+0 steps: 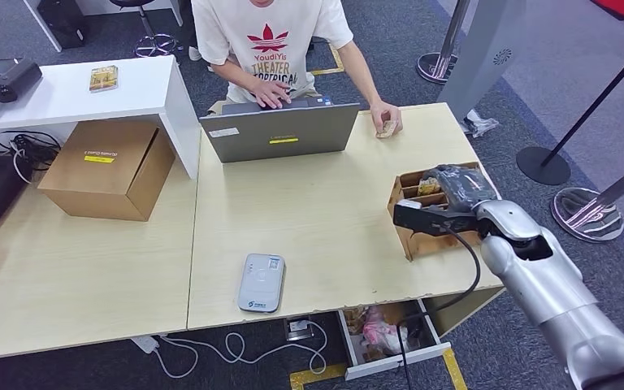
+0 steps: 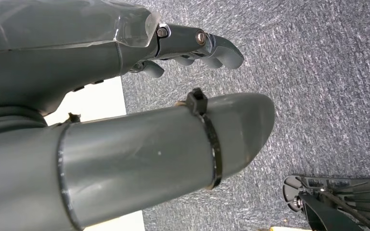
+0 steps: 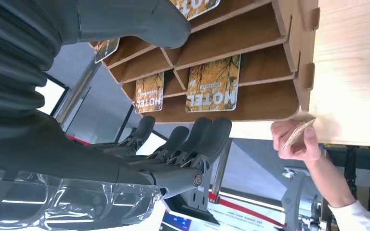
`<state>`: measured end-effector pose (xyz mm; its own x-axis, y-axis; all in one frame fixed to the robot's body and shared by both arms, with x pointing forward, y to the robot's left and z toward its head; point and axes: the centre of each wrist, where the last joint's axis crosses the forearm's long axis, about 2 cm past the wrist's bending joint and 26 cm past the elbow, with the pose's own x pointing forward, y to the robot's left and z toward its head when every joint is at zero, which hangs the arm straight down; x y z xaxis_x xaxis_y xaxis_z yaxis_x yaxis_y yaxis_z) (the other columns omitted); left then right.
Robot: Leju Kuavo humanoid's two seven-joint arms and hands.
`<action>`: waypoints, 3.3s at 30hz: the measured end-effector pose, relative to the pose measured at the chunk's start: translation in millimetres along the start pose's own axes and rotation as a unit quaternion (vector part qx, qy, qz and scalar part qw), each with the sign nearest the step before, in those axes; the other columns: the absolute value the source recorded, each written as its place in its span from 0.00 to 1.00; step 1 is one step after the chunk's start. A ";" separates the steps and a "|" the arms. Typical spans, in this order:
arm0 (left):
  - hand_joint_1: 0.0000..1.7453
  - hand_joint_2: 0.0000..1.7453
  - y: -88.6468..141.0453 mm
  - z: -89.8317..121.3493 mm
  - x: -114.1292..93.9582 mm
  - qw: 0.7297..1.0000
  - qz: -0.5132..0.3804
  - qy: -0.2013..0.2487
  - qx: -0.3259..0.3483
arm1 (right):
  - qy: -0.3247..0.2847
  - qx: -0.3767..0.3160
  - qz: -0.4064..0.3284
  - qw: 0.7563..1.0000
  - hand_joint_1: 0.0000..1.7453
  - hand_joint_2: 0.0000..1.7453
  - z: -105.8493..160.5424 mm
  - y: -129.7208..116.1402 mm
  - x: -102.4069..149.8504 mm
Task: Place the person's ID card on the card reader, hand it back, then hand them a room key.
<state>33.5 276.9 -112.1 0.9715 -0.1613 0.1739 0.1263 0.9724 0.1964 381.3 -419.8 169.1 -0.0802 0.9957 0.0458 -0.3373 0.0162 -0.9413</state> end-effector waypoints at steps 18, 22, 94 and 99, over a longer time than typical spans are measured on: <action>0.00 0.00 0.1 0.0 0.4 1.000 0.005 0.000 0.002 | -0.015 0.030 -0.011 0.999 0.37 1.00 -2.7 1.0 -0.6; 0.00 0.00 0.1 0.0 0.4 1.000 0.005 0.000 0.002 | -0.016 0.035 -0.010 0.999 0.37 1.00 -4.0 1.0 -0.3; 0.00 0.00 1.0 -0.3 1.2 1.000 -0.003 -0.003 0.002 | 0.024 0.066 -0.016 0.997 0.91 1.00 21.3 33.4 -24.5; 0.00 0.00 1.3 -0.4 1.4 1.000 -0.003 -0.003 0.002 | 0.027 0.067 -0.017 0.997 0.90 1.00 22.5 34.5 -26.0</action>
<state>35.1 278.0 -112.0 0.9694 -0.1686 0.1787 0.1316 0.9705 0.2019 350.7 -447.1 143.0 -0.0161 0.9983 0.0559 -0.4610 0.0422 -0.8864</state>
